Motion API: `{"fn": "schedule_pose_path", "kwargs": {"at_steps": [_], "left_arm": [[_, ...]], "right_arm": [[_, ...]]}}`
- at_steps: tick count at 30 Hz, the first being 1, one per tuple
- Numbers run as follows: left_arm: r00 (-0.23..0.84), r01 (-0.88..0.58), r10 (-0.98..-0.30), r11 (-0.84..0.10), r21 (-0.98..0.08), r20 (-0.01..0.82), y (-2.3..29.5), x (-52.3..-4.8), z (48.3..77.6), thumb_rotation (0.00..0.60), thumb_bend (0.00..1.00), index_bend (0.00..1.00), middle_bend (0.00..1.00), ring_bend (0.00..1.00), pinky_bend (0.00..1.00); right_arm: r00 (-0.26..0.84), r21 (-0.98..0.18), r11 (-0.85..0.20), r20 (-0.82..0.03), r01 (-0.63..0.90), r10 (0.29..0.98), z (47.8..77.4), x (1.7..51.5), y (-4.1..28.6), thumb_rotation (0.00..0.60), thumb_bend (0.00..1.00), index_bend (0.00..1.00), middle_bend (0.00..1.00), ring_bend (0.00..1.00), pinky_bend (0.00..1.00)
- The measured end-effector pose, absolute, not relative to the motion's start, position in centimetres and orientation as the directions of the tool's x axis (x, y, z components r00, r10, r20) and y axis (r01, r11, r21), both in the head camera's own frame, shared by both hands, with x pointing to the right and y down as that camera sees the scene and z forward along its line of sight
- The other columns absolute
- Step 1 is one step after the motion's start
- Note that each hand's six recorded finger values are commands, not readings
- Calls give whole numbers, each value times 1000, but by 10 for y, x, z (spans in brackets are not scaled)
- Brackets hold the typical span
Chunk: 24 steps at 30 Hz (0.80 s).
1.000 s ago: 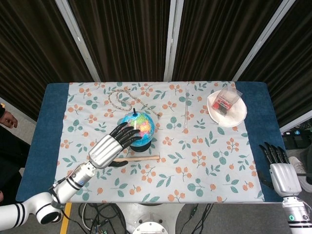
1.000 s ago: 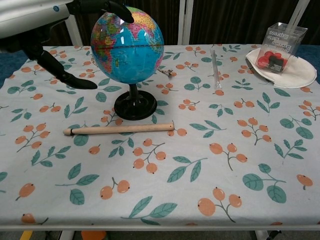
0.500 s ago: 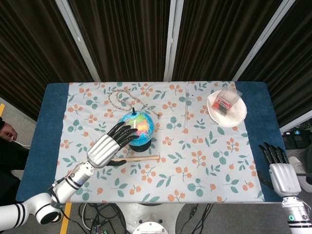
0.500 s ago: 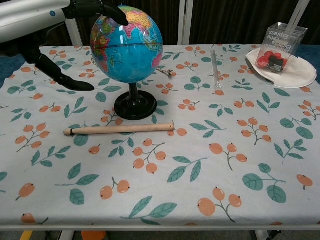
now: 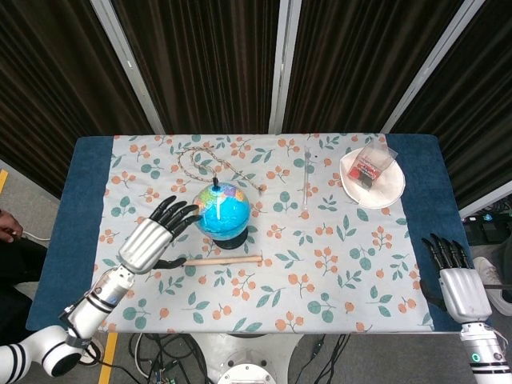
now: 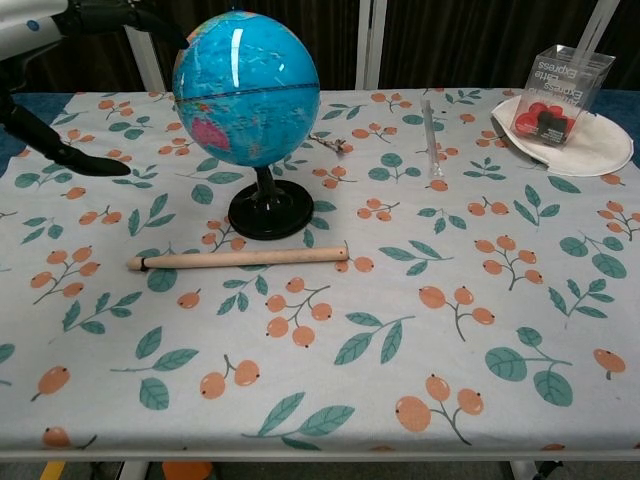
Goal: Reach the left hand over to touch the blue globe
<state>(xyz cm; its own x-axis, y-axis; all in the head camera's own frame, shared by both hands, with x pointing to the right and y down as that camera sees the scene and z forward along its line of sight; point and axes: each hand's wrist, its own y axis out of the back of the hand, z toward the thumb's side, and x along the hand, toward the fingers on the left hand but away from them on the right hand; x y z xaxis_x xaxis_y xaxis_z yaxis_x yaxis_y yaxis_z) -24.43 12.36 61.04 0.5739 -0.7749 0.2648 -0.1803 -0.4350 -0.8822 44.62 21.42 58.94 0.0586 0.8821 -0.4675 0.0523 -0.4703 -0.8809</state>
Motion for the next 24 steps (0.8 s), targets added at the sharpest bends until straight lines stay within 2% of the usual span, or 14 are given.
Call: {"fn": "schedule_pose_path", "kwargs": {"at_steps": [4, 10, 15, 20, 24], "left_arm": [[553, -190, -792, -422, -886, 259, 121, -253, 606, 600, 130, 175, 96, 63, 46], [569, -214, -796, -384, -898, 205, 117, -246, 595, 600, 129, 175, 96, 63, 45], [620, -241, -767, -387, -890, 165, 118, -220, 589, 600, 130, 175, 97, 64, 44], [677, -235, -721, -405, -884, 151, 118, -188, 590, 600, 129, 175, 97, 63, 44], [681, -235, -715, -416, -879, 157, 115, -178, 595, 600, 129, 175, 97, 63, 44]], "right_arm": [[60, -881, -471, -468, 51, 882, 590, 445, 214, 600, 339, 0, 0, 0, 0], [62, -882, -469, -466, 50, 882, 589, 444, 214, 600, 339, 0, 0, 0, 0], [62, -878, -477, -474, 51, 878, 592, 444, 215, 600, 337, 0, 0, 0, 0], [61, -877, -477, -474, 57, 879, 592, 445, 215, 600, 337, 0, 0, 0, 0], [59, -879, -474, -470, 62, 880, 591, 447, 214, 600, 338, 0, 0, 0, 0]]}}
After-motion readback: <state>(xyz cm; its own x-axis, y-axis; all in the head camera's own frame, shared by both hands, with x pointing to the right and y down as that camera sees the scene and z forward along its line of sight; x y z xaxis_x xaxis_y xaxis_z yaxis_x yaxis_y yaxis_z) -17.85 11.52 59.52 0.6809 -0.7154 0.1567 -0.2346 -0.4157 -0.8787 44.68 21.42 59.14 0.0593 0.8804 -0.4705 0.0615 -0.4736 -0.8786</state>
